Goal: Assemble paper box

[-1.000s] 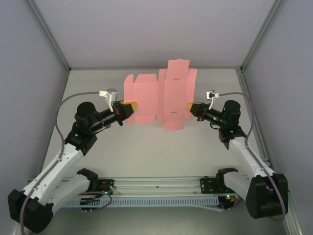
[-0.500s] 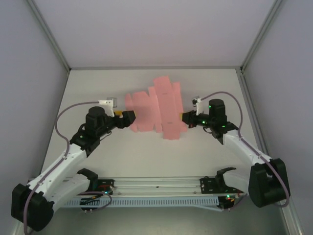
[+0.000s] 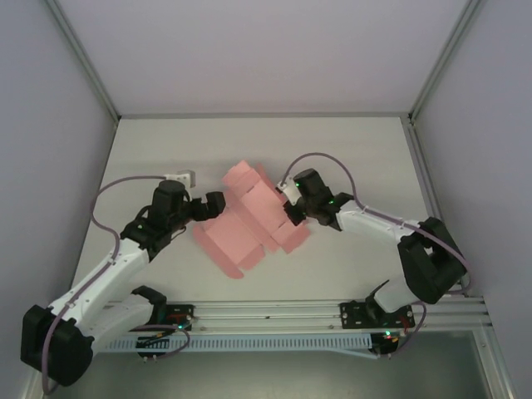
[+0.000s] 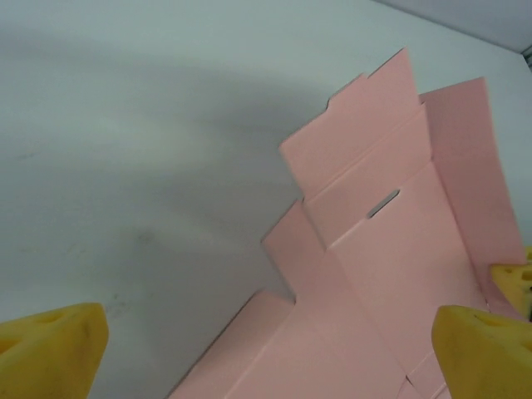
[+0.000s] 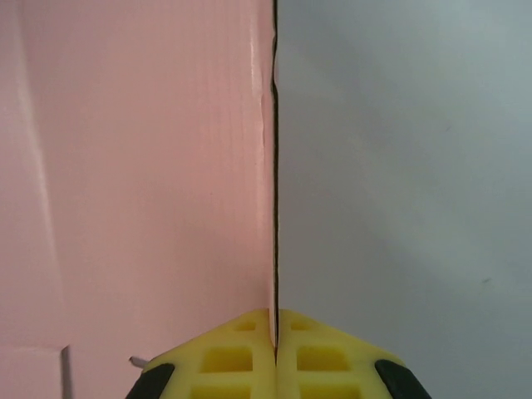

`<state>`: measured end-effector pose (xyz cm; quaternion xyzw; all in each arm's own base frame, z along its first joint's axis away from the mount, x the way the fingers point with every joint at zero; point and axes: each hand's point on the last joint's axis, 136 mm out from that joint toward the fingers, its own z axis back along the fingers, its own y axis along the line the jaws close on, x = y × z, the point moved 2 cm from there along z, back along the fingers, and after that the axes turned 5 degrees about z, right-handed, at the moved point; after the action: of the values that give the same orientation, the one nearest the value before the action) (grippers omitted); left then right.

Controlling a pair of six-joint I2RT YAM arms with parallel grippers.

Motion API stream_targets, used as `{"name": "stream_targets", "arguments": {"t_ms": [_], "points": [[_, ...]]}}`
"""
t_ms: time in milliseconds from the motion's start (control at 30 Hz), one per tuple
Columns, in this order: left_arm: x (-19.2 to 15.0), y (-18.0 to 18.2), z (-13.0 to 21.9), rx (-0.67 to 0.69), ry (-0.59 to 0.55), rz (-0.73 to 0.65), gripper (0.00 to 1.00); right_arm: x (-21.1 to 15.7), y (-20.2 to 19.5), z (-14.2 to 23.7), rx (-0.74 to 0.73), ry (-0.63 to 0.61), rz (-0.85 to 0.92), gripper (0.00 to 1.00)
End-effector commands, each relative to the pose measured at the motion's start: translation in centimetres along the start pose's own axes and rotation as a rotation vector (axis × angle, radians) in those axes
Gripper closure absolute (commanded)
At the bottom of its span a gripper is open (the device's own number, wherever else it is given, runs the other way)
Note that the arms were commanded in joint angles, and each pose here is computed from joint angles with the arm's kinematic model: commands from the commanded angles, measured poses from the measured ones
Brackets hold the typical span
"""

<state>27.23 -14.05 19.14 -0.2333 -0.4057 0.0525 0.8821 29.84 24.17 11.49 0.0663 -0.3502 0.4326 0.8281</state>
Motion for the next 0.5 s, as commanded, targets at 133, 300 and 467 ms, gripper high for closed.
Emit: {"name": "stream_targets", "arguments": {"t_ms": [133, 300, 467], "points": [[3.2, -0.3, 0.0, 0.074, -0.072, -0.036, 0.00, 2.2, -2.3, 0.0, -0.310, -0.050, 0.341, 1.00], [6.8, -0.8, 0.0, 0.147, -0.138, -0.074, 0.00, 2.7, 0.2, 0.1, -0.184, -0.083, 0.440, 1.00], [8.1, -7.3, -1.1, -0.150, -0.105, -0.482, 0.00, 2.4, 0.9, 0.2, -0.120, -0.051, 0.463, 1.00]]}}
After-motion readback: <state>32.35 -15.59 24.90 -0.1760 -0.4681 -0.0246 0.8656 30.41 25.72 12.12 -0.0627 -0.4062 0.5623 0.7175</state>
